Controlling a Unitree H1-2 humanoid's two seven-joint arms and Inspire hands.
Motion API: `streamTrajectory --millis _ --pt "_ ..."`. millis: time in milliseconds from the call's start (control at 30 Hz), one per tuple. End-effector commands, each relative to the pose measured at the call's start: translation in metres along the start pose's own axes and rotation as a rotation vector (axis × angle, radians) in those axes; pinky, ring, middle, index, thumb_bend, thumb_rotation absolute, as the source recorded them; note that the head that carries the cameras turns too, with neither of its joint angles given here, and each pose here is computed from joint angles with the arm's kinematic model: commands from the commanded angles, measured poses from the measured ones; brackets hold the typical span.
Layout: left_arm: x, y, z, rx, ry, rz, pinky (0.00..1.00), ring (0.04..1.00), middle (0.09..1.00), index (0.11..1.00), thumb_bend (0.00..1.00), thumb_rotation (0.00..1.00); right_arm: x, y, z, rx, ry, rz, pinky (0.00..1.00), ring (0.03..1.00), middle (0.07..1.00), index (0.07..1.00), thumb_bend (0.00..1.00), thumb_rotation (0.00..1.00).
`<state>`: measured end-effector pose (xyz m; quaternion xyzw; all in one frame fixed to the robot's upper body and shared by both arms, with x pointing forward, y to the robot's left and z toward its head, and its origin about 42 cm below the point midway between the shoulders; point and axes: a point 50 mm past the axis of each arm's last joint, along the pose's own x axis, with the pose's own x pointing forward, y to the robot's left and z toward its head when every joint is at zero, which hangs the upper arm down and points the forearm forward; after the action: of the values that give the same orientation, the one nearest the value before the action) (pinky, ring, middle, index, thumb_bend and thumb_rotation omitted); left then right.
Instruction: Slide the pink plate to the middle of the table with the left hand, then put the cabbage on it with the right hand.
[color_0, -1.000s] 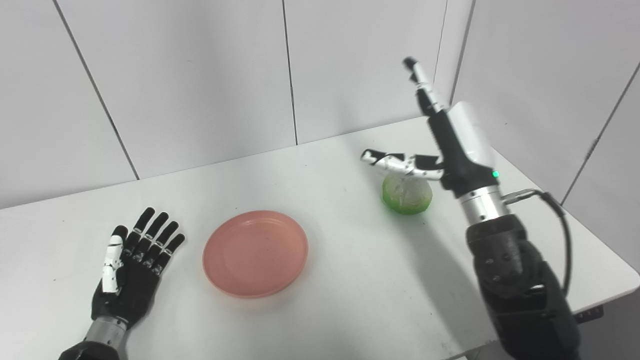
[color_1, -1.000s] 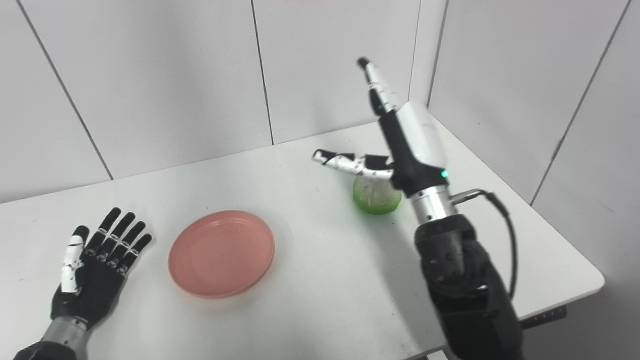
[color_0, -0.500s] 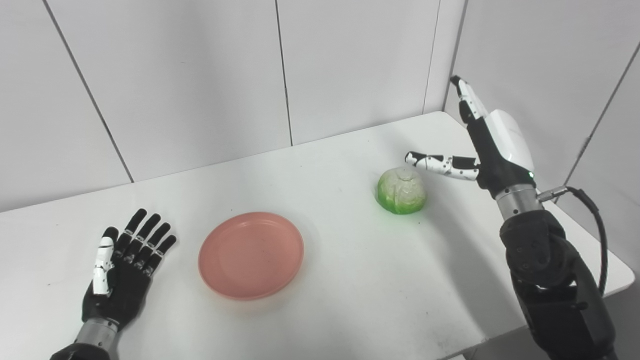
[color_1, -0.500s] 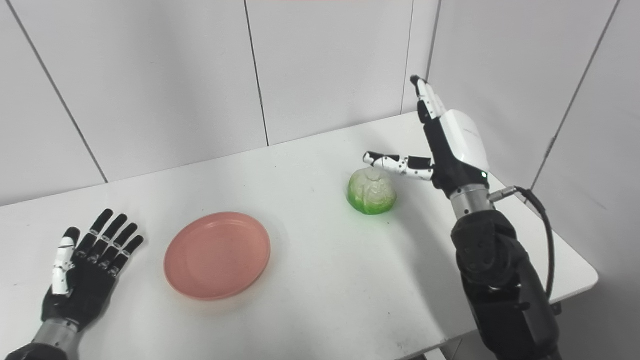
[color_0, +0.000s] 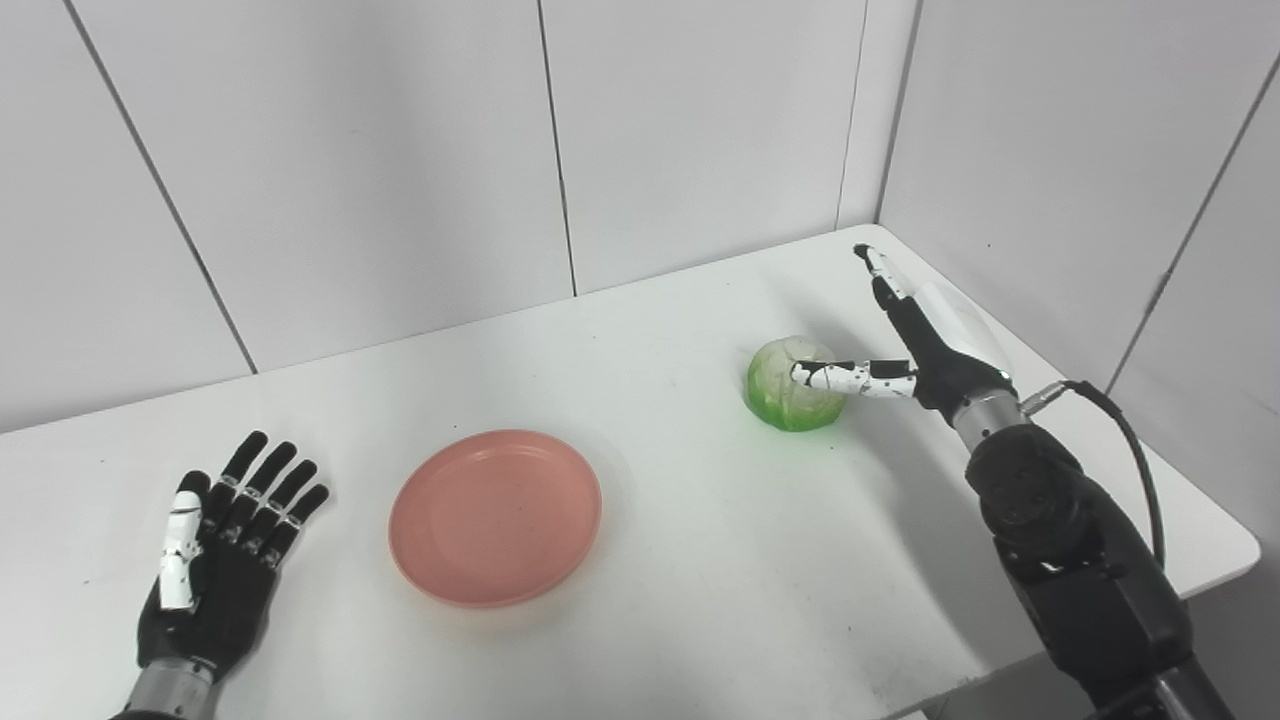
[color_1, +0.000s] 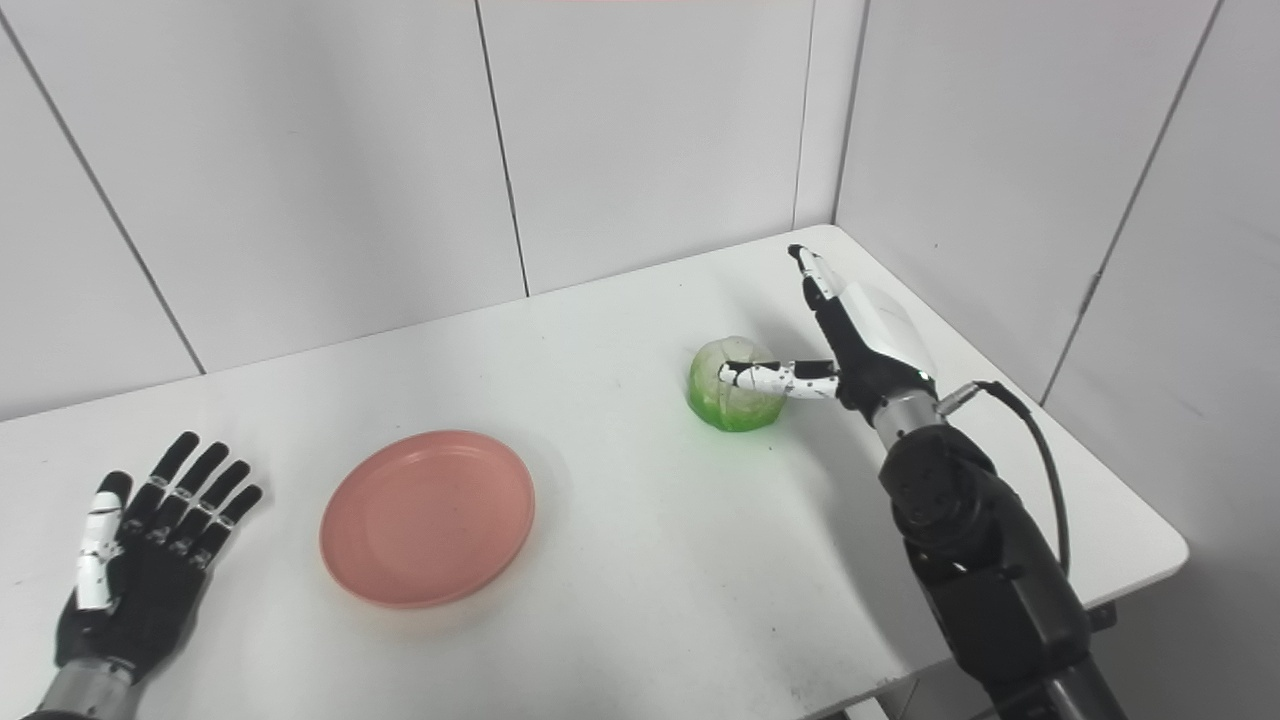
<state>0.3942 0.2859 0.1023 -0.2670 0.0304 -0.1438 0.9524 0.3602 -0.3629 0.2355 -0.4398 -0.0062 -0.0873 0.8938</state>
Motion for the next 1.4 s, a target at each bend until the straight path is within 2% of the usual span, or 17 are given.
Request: streamTrajectory --millis 0,333,500,833,900,1167,1367 --pt "-0.036 0.024 -0.036 -0.049 0.138 0.108 0.81 0.835 0.855 0.847 0.53 0.77 0.015 -0.015 0.012 -0.01 -0.052 -0.037 0.88 0.997 1.0 1.0 1.0 0.59" --pt "-0.039 0.02 -0.032 -0.037 0.137 0.125 0.81 0.835 0.852 0.843 0.53 0.76 0.04 -0.01 0.002 -0.024 0.003 -0.003 0.84 0.978 1.0 1.0 1.0 0.59" --pt "-0.038 0.02 -0.031 -0.026 0.141 0.113 0.83 0.849 0.866 0.858 0.52 0.8 0.049 -0.01 -0.005 -0.032 0.027 0.018 0.86 0.981 1.0 1.0 1.0 0.58" --pt "-0.04 0.019 -0.029 -0.029 0.139 0.113 0.82 0.842 0.859 0.851 0.52 0.79 0.058 -0.013 -0.019 -0.046 0.068 0.032 0.87 0.983 1.0 1.0 1.0 0.57" --pt "-0.04 0.021 -0.029 -0.026 0.142 0.107 0.84 0.854 0.869 0.862 0.51 0.8 0.059 -0.012 -0.02 -0.037 0.078 0.039 0.88 0.988 1.0 1.0 1.0 0.56" --pt "-0.04 0.026 -0.029 -0.035 0.148 0.108 0.82 0.839 0.854 0.848 0.51 0.78 0.061 0.002 -0.024 0.044 0.077 0.086 0.89 0.986 1.0 1.0 1.0 0.55" --pt "-0.041 0.025 -0.028 -0.024 0.149 0.107 0.82 0.843 0.859 0.853 0.51 0.79 0.062 0.011 -0.023 0.047 0.082 0.117 0.9 0.99 1.0 1.0 1.0 0.57"
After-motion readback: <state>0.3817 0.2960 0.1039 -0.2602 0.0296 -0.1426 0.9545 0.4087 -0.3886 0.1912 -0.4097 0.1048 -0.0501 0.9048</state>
